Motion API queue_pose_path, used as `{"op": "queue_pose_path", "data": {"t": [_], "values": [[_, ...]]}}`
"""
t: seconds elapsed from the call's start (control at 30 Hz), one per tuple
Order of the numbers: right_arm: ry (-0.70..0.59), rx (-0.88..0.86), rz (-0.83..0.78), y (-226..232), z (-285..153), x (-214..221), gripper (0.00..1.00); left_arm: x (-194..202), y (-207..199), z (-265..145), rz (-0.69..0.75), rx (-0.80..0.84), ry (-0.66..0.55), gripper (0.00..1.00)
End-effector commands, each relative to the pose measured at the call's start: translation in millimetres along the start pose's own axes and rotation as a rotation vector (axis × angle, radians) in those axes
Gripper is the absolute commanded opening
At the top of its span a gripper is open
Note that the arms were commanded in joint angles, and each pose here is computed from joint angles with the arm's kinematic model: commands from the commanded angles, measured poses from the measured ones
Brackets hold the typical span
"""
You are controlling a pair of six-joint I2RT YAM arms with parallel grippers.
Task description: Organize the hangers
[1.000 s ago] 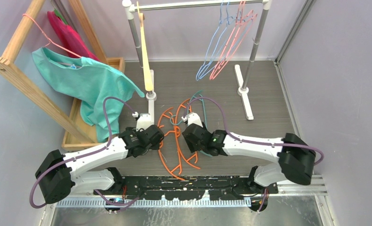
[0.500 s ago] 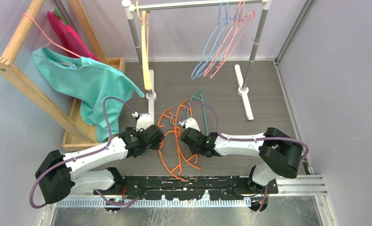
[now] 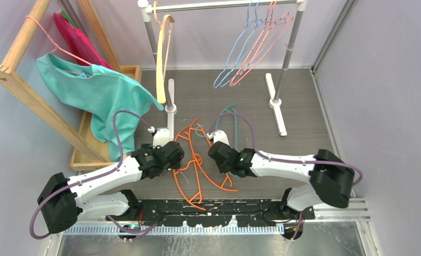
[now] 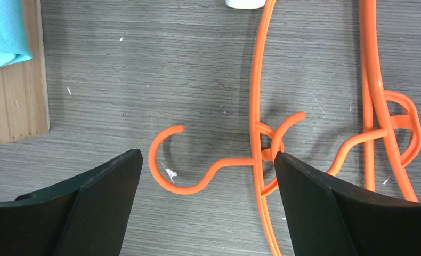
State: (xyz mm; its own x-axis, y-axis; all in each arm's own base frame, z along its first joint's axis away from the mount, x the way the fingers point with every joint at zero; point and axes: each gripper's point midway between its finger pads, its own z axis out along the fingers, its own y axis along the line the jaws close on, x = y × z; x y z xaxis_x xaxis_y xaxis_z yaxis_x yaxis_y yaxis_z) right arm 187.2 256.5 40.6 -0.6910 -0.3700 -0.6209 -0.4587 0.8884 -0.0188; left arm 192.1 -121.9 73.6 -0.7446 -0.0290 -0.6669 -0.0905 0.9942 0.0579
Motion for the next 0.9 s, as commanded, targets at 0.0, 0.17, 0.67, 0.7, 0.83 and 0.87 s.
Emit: {"op": "queue_pose_path", "data": {"t": [0.0,0.17,0.67,0.7,0.83,0.87], "values": [[-0.196,-0.152,0.101,23,-60,-76,0.01,-10,-1,-3,-0.023,0.007,-0.038,0.98],[-0.307,-0.240,0.192,29,-108,-117,0.01,-9,-3,-2,-0.023,0.011,-0.033,0.98],[-0.510,-0.724,0.269,87,-235,-208,0.01,-11,-1,-5,-0.039,0.033,-0.050,0.98],[-0.550,-0.721,0.285,84,-243,-217,0.01,-11,-1,-5,-0.040,0.034,-0.052,0.98],[-0.723,-0.701,0.368,68,-273,-256,0.01,-9,-1,-5,-0.048,0.044,-0.051,0.98],[-0.763,-0.711,0.386,66,-279,-264,0.01,-8,-1,-5,-0.052,0.047,-0.051,0.98]]}}
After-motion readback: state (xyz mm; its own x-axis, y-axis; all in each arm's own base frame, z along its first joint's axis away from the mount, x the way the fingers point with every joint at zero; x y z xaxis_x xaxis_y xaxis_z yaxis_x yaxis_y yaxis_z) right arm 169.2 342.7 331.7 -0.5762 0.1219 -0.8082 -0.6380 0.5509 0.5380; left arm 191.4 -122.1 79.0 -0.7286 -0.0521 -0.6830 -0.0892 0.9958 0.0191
